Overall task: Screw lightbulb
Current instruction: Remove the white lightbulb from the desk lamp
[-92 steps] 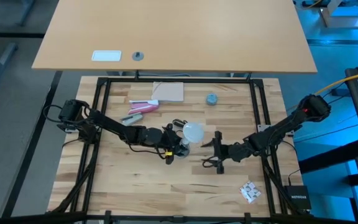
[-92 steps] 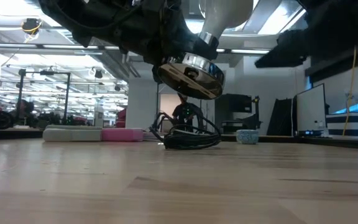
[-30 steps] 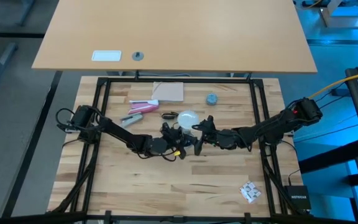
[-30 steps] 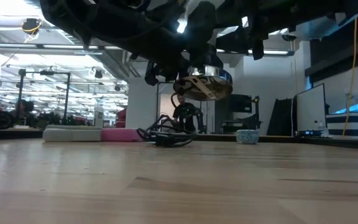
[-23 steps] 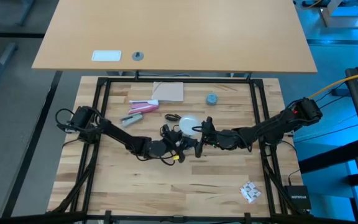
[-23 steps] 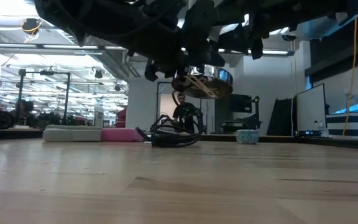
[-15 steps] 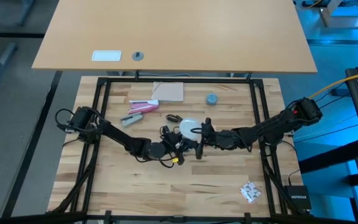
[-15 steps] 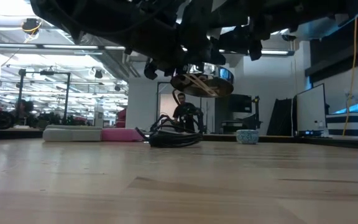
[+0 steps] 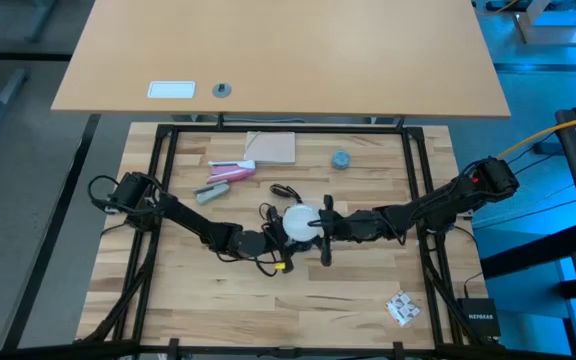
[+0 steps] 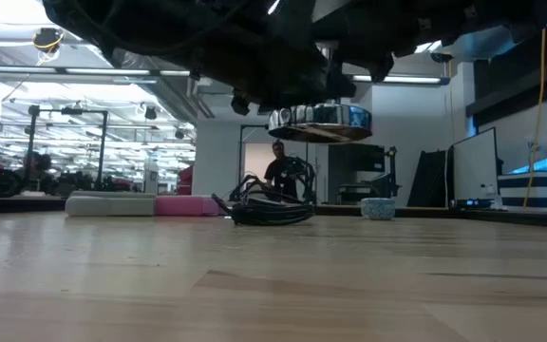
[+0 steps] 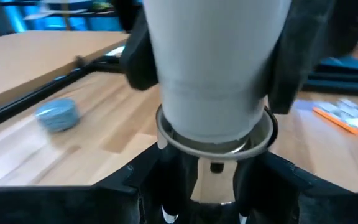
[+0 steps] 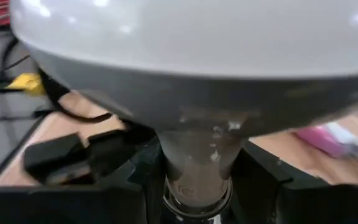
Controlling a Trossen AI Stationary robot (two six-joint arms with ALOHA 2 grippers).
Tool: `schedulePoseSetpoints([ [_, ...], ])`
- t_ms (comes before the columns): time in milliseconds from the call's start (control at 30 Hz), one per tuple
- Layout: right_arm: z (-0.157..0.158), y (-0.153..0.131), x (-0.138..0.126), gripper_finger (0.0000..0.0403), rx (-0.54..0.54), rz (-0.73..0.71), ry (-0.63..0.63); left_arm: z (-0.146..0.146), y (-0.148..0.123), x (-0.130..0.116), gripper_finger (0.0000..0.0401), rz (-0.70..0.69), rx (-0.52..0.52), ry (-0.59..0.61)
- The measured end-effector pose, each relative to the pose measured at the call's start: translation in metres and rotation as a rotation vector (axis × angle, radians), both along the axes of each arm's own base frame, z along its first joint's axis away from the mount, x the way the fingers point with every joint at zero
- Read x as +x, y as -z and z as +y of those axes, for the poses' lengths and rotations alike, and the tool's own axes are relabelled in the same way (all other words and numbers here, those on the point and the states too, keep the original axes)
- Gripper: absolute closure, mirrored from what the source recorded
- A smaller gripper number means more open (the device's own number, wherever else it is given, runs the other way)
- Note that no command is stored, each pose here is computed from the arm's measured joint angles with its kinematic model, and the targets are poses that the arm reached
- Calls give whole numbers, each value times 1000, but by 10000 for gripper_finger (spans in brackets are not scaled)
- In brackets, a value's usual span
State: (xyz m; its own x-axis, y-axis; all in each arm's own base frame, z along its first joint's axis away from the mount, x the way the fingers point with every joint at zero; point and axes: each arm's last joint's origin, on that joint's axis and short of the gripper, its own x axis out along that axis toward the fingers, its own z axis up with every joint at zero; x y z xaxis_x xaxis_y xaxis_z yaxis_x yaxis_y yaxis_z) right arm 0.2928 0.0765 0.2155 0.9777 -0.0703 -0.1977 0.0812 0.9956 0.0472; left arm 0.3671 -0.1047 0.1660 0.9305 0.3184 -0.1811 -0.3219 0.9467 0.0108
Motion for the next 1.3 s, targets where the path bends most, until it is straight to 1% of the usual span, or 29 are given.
schedulePoseSetpoints([
  [100, 3, 0, 0, 254, -17, 7, -105, -7, 0, -1, 226, 18, 26, 79],
  [233, 7, 0, -1, 252, -41, 10, -270, -17, 1, -2, 226, 32, 34, 231],
  [400, 13, 0, -2, 247, -91, -6, -483, -27, 0, -4, 226, 40, -4, 427],
  [500, 15, -1, -3, 251, -122, -25, -563, -28, -1, -4, 226, 45, -41, 503],
  [633, 16, -2, -3, 250, -149, -56, -627, -28, -1, -3, 226, 46, -74, 589],
  [733, 17, -5, -3, 250, -177, -95, -667, -26, -2, -3, 226, 47, -124, 666],
  [833, 18, -6, -3, 249, -194, -119, -676, -22, -3, -1, 226, 48, -183, 743],
  [1100, 18, -8, -3, 251, -209, -144, -683, -11, -6, 2, 226, 47, -307, 874],
  [1300, 19, -12, -2, 251, -243, -204, -700, -3, -10, 3, 226, 37, -431, 1007],
])
